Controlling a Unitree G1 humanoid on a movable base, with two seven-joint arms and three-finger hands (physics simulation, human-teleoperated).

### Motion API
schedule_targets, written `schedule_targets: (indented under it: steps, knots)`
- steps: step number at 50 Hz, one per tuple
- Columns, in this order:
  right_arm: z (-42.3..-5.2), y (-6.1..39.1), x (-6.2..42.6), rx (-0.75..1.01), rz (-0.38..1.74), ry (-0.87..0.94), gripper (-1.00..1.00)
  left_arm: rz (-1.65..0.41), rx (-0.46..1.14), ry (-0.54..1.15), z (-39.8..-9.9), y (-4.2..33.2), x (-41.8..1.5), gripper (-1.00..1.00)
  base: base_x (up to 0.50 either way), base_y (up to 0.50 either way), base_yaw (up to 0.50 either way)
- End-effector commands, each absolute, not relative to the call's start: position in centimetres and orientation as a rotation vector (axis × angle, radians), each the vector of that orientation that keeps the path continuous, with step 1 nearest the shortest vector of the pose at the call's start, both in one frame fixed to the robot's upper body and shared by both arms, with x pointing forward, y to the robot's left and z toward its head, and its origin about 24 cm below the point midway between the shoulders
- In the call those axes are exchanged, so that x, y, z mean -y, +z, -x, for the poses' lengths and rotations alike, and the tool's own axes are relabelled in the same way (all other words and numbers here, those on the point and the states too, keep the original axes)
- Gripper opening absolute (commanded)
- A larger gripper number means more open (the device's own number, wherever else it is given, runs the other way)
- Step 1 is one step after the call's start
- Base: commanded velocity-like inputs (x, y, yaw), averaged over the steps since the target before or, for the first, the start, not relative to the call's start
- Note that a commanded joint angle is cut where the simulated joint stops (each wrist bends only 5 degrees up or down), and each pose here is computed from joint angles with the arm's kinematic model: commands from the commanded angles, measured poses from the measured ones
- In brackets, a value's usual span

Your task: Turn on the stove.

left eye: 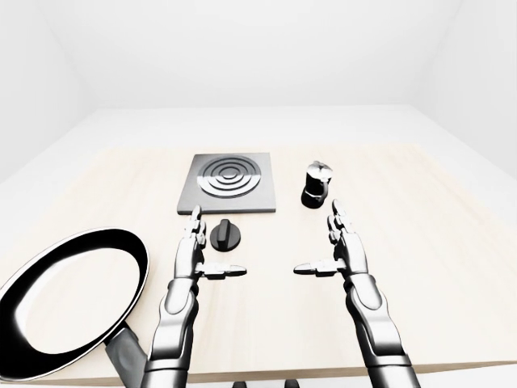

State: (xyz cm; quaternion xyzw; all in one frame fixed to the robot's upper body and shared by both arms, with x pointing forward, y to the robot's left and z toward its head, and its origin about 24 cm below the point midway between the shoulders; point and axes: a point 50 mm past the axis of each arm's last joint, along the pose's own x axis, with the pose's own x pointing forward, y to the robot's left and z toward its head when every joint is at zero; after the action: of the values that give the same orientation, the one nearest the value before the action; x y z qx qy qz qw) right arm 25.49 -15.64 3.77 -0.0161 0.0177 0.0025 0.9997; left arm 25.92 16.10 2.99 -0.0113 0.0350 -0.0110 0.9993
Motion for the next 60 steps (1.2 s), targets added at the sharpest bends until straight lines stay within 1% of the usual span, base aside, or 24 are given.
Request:
schedule_targets:
  steps: [1, 37, 60]
  knots:
    - [-25.4, 3.7, 15.6, -0.037, 0.033, 0.007, 1.00, 0.026, -0.082, -0.033, -26.1, 2.8, -16.1, 1.00, 0.00, 0.00, 0.00]
    - [-25.4, 3.8, 15.5, -0.043, 0.032, 0.013, 1.00, 0.083, -0.195, -0.095, -27.2, 1.1, -15.8, 1.00, 0.00, 0.00, 0.00]
    - [-25.4, 3.6, 15.5, -0.044, 0.032, 0.014, 1.00, 0.075, -0.179, -0.081, -27.5, 1.3, -16.1, 1.00, 0.00, 0.00, 0.00]
